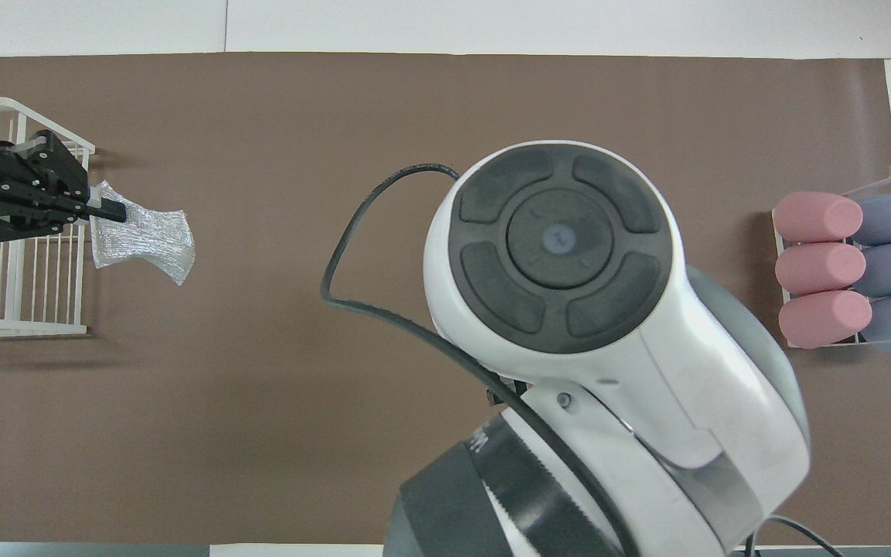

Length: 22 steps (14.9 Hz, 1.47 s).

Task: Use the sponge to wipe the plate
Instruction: 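Grasp the clear scrubber in the rack and lift it with the left gripper, then pass the clear scrubber from the left gripper to the right gripper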

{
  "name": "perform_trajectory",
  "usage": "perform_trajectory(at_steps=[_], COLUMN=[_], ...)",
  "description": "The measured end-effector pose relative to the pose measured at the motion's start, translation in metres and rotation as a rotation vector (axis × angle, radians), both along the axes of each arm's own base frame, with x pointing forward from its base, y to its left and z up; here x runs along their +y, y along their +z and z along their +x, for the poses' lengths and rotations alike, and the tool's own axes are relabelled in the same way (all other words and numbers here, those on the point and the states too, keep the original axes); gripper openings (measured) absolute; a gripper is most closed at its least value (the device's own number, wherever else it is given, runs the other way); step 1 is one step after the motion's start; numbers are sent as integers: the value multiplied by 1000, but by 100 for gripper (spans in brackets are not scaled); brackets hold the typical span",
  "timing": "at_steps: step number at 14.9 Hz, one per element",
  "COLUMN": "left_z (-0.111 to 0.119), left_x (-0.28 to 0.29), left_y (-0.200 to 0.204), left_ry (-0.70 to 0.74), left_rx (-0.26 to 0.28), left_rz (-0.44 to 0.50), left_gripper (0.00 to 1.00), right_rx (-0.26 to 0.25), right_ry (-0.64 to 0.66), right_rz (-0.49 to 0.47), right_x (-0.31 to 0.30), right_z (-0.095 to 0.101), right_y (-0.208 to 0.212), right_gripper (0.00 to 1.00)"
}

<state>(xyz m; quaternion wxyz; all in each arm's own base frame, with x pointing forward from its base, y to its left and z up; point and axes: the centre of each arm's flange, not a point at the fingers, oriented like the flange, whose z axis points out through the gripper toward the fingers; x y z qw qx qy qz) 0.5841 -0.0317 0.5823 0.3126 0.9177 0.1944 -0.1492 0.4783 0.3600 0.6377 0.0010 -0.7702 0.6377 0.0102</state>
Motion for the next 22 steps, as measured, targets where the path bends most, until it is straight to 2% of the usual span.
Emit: perform_trajectory(at_steps=[4,6,9,11,14,18,22], left_z=[-53,-80,-117,-132,-144,-153,-161], left_x=[-4,-16,-39,-51,-69,-101,-135], left_y=[-41,-57,-87,-105,-123,-131,-132], left_ry=[33,72,78,78,73,45,9], left_rx=[-49,-55,-94,-115,-159,-158,-153], left_rz=[-290,-401,-540,-610,-718,-773,-761], left_gripper=[4,4,4,4,4,4,4], right_rx=[1,-5,-17,6,25,8,-39], right_ry=[0,1,3,-3,-15,-95,-169], right_rz=[0,6,45,93,117,197,278], right_x=[-2,0,5,9,11,24,67], right_z=[-3,-3,-2,-5,-9,-13,-40], right_y=[-1,-5,-9,-8,-7,-12,-32], right_gripper=[100,100,100,100,100,100,100])
